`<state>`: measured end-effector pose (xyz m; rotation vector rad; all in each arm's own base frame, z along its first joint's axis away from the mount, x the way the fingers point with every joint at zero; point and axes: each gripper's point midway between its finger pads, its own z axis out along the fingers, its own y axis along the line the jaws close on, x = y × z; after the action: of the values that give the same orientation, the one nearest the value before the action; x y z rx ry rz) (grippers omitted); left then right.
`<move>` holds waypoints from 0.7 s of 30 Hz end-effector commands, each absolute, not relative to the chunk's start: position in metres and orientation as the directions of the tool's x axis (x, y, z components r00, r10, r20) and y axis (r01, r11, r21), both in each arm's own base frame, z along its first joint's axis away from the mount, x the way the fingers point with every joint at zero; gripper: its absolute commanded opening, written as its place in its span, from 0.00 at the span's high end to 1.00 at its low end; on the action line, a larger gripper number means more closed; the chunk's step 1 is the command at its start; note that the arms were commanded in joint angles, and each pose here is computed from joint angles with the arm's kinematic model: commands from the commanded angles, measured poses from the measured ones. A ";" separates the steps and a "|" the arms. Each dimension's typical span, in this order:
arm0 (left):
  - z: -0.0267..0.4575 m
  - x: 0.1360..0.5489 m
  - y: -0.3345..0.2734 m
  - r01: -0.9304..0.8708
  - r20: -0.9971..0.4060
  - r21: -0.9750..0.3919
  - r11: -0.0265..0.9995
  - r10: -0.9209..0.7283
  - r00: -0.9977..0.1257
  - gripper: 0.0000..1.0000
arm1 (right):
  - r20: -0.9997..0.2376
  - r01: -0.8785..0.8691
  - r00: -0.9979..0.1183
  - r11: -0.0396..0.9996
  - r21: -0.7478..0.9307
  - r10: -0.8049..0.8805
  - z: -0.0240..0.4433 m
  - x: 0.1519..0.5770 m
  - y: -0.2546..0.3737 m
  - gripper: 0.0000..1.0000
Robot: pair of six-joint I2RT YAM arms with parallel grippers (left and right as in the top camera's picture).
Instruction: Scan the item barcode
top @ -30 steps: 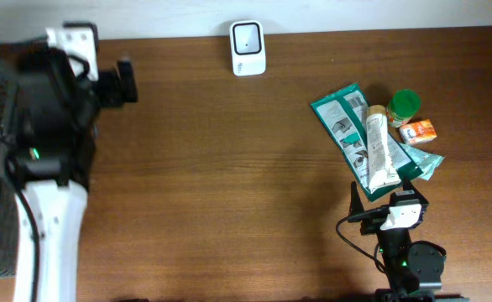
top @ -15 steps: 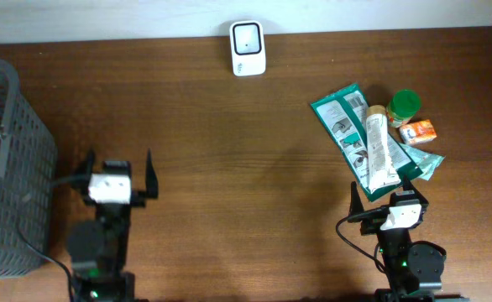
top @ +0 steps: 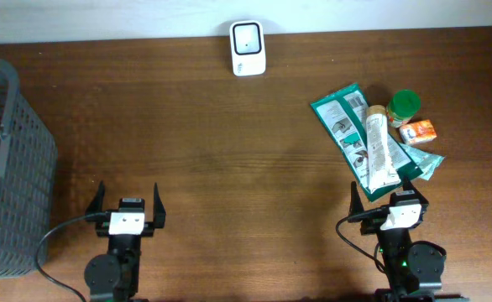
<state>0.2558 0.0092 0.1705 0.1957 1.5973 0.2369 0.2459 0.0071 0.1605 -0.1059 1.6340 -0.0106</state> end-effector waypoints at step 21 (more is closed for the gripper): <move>0.156 0.246 0.011 -0.020 -0.954 0.288 0.957 0.285 -0.089 0.01 | -0.996 -0.059 -0.066 0.996 -0.064 -0.068 0.158 0.246 0.006 0.02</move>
<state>0.2462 0.0102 0.1571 0.1969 1.6433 0.2415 0.2460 0.0071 0.1604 -0.1062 1.6344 -0.0108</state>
